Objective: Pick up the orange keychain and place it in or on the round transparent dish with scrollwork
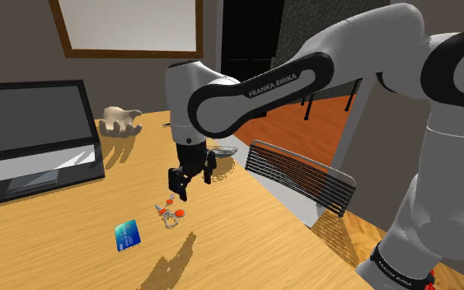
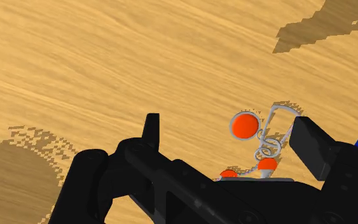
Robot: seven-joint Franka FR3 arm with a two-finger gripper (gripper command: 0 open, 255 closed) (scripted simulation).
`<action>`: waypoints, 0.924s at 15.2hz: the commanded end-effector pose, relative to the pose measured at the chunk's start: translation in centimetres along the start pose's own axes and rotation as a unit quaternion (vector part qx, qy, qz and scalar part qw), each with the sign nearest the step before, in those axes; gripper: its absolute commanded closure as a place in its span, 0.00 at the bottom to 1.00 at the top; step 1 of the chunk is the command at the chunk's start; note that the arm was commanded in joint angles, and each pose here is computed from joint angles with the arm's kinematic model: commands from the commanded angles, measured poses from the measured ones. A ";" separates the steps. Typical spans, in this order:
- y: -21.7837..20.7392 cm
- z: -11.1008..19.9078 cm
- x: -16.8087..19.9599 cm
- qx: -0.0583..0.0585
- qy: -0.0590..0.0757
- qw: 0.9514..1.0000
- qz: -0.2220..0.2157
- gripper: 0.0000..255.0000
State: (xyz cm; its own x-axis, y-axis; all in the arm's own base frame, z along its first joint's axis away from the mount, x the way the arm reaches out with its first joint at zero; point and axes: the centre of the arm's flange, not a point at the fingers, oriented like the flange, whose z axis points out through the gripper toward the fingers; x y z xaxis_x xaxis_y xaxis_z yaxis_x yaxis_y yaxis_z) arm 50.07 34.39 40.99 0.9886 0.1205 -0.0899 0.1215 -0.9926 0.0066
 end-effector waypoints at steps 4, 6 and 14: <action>-4.5 1.7 4.7 -0.010 0.008 1.000 -0.002 0.00; -6.3 2.5 6.5 -0.014 0.010 1.000 -0.003 0.00; -7.1 6.6 7.4 -0.015 0.012 1.000 -0.004 0.00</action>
State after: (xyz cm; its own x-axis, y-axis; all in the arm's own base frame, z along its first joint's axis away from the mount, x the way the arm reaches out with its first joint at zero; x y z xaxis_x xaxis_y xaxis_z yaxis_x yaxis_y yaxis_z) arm 55.99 42.23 34.26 0.9894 0.1286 -0.0667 0.1313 -0.9906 0.0371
